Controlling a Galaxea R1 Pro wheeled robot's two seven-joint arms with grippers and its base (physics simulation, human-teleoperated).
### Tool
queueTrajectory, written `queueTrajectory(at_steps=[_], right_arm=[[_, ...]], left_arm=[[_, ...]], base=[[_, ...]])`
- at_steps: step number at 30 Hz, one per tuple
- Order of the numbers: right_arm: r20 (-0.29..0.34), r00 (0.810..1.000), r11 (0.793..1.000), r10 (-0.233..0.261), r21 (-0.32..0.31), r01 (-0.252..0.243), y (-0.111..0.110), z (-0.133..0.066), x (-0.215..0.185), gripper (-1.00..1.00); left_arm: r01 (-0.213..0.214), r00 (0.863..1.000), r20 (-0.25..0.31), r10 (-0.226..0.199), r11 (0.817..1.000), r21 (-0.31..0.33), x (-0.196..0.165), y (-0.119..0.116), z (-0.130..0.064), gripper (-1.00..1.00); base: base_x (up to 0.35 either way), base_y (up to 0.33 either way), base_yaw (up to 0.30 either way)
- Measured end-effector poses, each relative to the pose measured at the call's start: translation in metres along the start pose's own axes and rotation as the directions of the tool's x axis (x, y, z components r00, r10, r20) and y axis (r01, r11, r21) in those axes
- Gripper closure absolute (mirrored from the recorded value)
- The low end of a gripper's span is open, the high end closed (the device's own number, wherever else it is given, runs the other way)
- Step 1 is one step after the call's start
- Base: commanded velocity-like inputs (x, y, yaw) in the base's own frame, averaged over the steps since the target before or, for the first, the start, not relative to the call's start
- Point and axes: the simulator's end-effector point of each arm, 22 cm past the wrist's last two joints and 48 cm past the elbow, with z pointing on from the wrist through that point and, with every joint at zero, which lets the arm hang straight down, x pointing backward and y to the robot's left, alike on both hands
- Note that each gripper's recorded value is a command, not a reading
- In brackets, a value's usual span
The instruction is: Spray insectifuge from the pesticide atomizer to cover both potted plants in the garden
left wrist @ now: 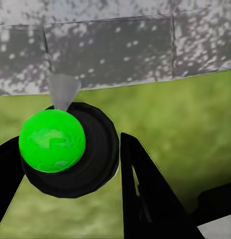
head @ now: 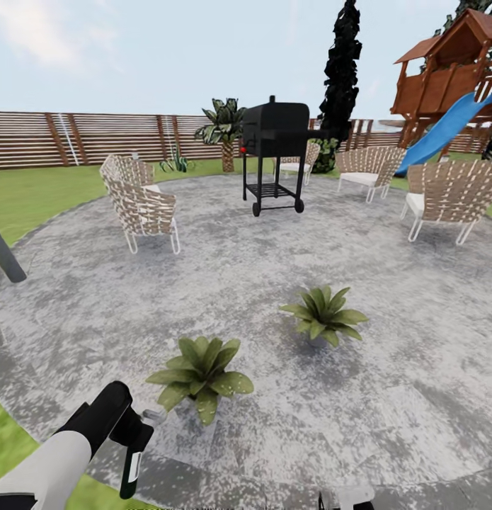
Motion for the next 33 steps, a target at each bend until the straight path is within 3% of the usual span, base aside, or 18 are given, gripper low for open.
queueTrajectory(at_steps=[14,22,33], right_arm=[[0.009,1.0,1.0,0.001,0.002,-0.001,-0.0009,-0.0003,-0.0042,-1.0],[0.011,1.0,1.0,0.002,0.003,-0.002,-0.0013,-0.0004,-0.0051,-1.0],[0.014,1.0,1.0,0.002,0.003,-0.002,-0.0016,-0.0004,-0.0068,-1.0]], left_arm=[[-0.001,1.0,0.007,0.001,1.0,0.001,-0.0013,-0.002,-0.0031,1.0],[-0.004,1.0,0.01,0.004,1.0,0.003,-0.0013,-0.003,-0.003,1.0],[-0.002,1.0,0.012,0.002,1.0,0.003,-0.002,-0.003,-0.0049,1.0]], base=[[0.033,0.288,-0.109],[0.018,0.041,-0.227],[-0.2,0.195,-0.254]])
